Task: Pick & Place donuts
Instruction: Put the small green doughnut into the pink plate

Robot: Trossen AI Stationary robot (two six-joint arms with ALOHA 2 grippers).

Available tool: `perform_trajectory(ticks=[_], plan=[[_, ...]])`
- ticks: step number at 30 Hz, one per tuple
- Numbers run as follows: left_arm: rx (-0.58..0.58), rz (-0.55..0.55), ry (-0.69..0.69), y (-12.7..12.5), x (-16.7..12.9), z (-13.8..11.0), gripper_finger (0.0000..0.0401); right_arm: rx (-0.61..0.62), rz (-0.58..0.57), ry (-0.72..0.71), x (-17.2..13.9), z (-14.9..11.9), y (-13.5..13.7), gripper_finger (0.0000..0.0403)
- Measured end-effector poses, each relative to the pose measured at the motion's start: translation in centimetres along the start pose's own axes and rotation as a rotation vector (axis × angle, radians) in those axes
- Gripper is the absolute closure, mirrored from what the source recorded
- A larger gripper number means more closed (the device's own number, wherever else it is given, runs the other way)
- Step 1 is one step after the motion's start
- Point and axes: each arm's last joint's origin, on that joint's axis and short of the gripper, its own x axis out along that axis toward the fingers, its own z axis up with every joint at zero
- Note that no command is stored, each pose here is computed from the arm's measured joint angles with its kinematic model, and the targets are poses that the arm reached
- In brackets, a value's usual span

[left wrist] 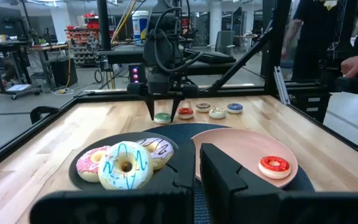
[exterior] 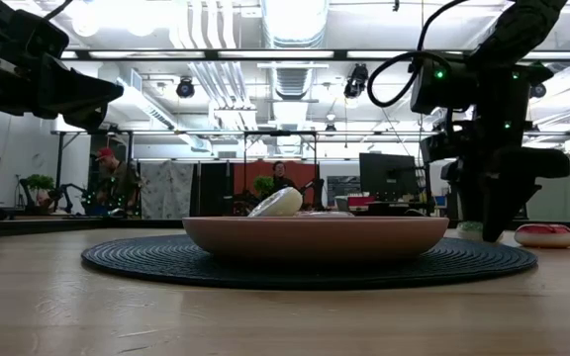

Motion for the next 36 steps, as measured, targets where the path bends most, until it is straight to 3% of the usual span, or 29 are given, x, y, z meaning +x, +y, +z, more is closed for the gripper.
perform_trajectory(ticks=[9,36], plan=[[0.000,0.000,0.000,0.0,0.0,0.0,0.0401,0.000,0.000,0.001,0.0,0.0,0.0,0.0192],[0.000,0.000,0.001,0.0,0.0,0.0,0.0401,-0.003,0.001,-0.049,-1.3,0.5,0.2,0.0193]])
